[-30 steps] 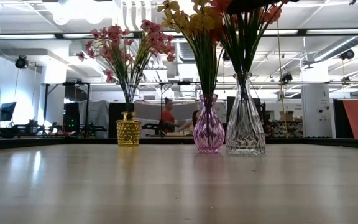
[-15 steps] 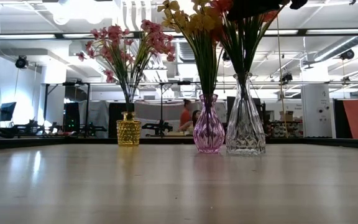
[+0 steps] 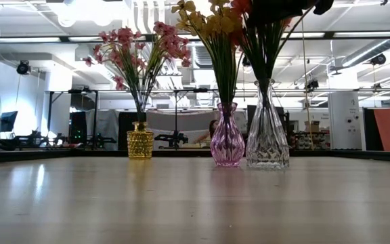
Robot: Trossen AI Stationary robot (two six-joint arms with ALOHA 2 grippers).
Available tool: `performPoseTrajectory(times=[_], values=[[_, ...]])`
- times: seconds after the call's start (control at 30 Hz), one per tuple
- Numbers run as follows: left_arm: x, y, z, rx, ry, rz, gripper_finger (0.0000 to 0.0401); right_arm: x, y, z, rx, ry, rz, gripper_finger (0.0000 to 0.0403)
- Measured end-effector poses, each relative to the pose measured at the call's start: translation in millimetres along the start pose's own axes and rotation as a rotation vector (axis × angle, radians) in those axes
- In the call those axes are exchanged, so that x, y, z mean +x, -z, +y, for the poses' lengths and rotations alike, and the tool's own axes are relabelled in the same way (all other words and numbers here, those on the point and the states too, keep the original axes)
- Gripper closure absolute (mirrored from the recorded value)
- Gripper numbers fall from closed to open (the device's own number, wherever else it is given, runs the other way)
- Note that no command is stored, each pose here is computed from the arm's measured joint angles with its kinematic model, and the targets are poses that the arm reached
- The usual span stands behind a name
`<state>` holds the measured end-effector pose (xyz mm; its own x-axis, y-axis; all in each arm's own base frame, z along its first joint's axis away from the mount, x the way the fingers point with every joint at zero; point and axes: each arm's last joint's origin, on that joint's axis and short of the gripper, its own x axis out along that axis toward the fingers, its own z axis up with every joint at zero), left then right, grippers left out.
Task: Sort flowers into vase by color
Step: Put the red flowers into the transparent vase
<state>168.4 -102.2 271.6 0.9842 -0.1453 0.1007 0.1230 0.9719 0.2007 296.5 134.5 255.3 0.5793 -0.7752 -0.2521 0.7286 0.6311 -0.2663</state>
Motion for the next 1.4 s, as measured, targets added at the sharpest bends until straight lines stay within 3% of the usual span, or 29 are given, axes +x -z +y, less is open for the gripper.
performPoseTrajectory(times=[0.63,1.27,1.4], values=[[0.1,0.1,0.0,0.0,0.0,0.001,0.023,8.5,3.8,-0.4,0.004,-0.053,0.092,0.039],[0.0,1.1,-0.3,0.005,0.002,0.01,0.023,9.5,7.5,-1.3,-0.014,-0.047,0.096,0.039],[0.0,1.1,-0.3,0.005,0.002,0.011,0.023,9.5,7.5,-1.3,-0.015,-0.048,0.097,0.0371]])
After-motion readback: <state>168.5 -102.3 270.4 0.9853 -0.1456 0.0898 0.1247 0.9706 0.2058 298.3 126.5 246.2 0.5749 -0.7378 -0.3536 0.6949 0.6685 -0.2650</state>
